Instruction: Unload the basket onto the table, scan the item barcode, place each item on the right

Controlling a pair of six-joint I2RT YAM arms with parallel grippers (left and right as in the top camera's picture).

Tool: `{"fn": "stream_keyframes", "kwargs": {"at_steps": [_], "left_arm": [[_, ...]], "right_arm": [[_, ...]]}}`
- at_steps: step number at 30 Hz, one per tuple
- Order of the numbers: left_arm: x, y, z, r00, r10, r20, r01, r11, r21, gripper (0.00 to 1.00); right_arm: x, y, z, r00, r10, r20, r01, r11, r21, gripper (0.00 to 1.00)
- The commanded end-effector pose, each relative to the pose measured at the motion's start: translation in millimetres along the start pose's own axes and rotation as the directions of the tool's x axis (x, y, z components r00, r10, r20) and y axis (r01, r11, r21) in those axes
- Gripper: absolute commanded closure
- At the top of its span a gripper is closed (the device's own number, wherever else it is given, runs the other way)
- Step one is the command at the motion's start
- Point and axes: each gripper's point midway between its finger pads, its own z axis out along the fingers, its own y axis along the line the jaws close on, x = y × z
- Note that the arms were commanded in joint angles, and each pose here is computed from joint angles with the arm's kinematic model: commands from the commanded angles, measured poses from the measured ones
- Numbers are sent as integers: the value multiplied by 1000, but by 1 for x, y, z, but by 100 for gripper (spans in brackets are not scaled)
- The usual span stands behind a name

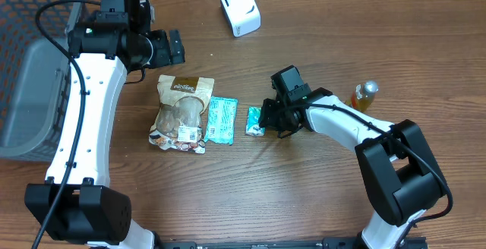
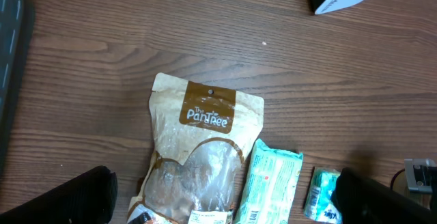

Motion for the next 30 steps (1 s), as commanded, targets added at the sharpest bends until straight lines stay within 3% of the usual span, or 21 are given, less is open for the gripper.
{"fn": "stream_keyframes", "kwargs": {"at_steps": [1, 4, 9, 11, 14, 15, 19, 21, 25, 30], "left_arm": [[-4, -1, -3, 1000, 10, 10, -10, 1000, 11, 0], [-4, -2, -3, 1000, 10, 10, -10, 1000, 11, 0], [-4, -2, -3, 1000, 10, 10, -10, 1000, 11, 0], [-4, -2, -3, 1000, 10, 10, -10, 1000, 11, 0], [-4, -2, -3, 1000, 10, 10, -10, 1000, 11, 0], [-4, -2, -3, 1000, 10, 10, -10, 1000, 11, 0], [-4, -2, -3, 1000, 10, 10, -10, 1000, 11, 0], [-4, -2, -3, 1000, 10, 10, -10, 1000, 11, 0], [-4, -2, -3, 1000, 10, 10, -10, 1000, 11, 0], [-4, -2, -3, 1000, 10, 10, -10, 1000, 11, 0]], "right_arm": [[1, -14, -3, 1000, -2, 19, 1, 999, 53, 94], [2, -19, -1, 1000, 0, 23, -2, 998, 67, 82], [7, -34, 5, 1000, 13, 26, -16, 993, 114, 80], [9, -35, 6, 1000, 13, 25, -15, 993, 115, 81], [12, -36, 7, 1000, 14, 18, -16, 994, 110, 96], [13, -33, 8, 1000, 14, 11, -15, 995, 98, 96], [21, -8, 7, 998, -9, -59, 7, 999, -43, 96], [25, 14, 0, 991, -88, -97, 70, 983, -172, 96], [33, 59, -35, 961, -251, -116, 174, 875, -452, 96], [42, 89, -82, 934, -352, -63, 241, 750, -615, 96]]}}
